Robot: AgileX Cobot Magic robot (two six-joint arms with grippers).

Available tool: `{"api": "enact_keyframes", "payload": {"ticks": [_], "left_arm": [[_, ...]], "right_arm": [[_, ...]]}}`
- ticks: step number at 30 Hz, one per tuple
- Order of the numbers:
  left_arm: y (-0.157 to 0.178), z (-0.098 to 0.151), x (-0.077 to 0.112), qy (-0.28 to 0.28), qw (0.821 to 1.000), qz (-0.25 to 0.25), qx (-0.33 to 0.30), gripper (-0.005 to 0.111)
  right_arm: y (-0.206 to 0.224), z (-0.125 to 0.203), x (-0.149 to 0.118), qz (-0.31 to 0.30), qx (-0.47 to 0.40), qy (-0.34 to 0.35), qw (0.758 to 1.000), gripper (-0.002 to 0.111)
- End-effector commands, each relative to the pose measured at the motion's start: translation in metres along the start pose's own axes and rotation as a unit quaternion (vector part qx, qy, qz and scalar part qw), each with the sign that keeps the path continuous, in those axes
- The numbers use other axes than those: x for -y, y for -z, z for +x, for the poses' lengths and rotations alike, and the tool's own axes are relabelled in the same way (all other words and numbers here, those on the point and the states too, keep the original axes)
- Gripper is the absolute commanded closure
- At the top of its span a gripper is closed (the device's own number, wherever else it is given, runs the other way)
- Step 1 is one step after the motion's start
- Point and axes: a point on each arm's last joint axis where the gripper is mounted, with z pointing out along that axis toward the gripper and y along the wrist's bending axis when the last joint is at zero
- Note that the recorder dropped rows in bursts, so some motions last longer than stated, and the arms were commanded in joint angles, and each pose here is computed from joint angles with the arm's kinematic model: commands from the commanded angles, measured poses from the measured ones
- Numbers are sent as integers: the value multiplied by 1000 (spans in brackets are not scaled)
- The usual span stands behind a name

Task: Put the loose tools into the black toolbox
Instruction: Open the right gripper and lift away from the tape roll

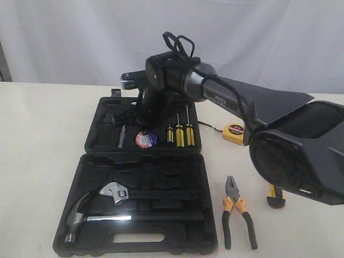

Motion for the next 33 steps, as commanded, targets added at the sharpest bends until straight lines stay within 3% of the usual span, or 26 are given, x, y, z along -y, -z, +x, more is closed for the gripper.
{"api": "enact_keyframes", "payload": {"ticks": [1, 8, 18, 33], "left_arm": [[0, 1, 0, 1, 1000, 1, 0, 107], [0, 1, 0, 1, 1000, 1, 0, 107], [0, 1, 0, 1, 1000, 1, 0, 107], [0, 1, 0, 1, 1000, 1, 0, 107]], "right_arm": [[-20, 9, 2, -8, -22, -6, 1000, 108], [14, -1, 0, -14, -12, -3, 1000, 108], [-6, 8, 0, -13, -39, -4, 999, 108], [111, -9, -3, -19, -27, -4, 999, 108]]}}
